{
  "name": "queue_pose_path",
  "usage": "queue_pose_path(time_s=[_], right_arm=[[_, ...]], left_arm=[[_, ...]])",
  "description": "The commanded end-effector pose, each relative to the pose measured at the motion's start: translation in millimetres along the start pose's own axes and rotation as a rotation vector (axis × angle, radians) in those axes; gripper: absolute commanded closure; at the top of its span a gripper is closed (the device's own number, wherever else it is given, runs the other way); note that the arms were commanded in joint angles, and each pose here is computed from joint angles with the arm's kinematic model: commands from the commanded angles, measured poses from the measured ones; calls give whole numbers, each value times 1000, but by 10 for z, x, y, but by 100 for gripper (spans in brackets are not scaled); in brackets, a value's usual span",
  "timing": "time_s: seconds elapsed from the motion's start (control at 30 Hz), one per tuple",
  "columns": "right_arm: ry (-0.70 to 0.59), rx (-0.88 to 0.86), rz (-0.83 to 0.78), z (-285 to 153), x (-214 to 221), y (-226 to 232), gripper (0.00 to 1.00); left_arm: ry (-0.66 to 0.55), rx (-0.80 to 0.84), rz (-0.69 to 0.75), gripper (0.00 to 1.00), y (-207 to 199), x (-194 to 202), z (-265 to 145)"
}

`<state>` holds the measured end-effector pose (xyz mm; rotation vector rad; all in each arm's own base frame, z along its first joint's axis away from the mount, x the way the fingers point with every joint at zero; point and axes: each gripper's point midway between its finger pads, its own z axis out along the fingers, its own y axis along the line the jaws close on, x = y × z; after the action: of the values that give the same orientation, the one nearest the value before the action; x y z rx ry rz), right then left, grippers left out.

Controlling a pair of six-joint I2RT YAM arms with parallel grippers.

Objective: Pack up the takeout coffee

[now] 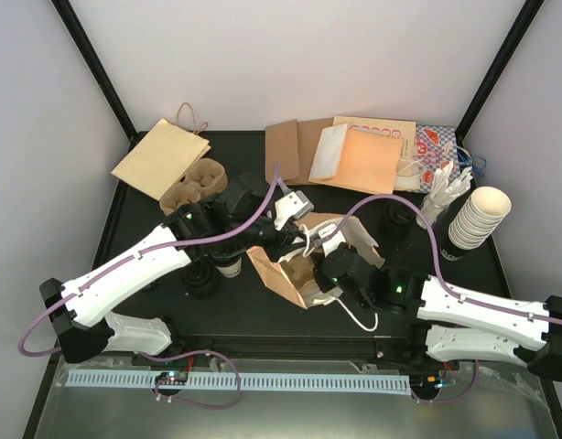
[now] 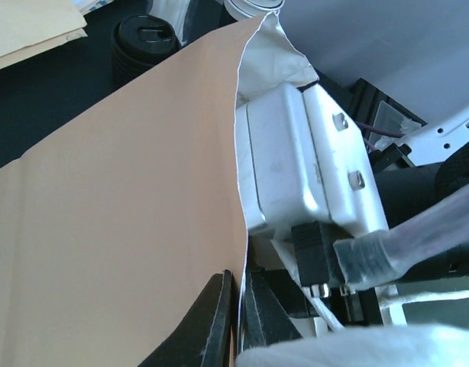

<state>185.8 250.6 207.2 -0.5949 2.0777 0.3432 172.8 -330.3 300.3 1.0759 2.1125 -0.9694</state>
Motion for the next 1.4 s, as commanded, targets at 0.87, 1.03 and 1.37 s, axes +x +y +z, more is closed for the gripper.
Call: queue_pose_path(time_s=[0.87,1.03,1.37], right_arm=[[-3,52,32,35,222,-155,71],[-34,56,47,-35,193,-217,70],[30,12,-11,92,297,-59,70]], left_arm=[[-86,-174,-121,86,293,-312,-84],[-60,-232,-177,98,437,-166,-75],[-120,-134,-258,97,331,-308,-89]])
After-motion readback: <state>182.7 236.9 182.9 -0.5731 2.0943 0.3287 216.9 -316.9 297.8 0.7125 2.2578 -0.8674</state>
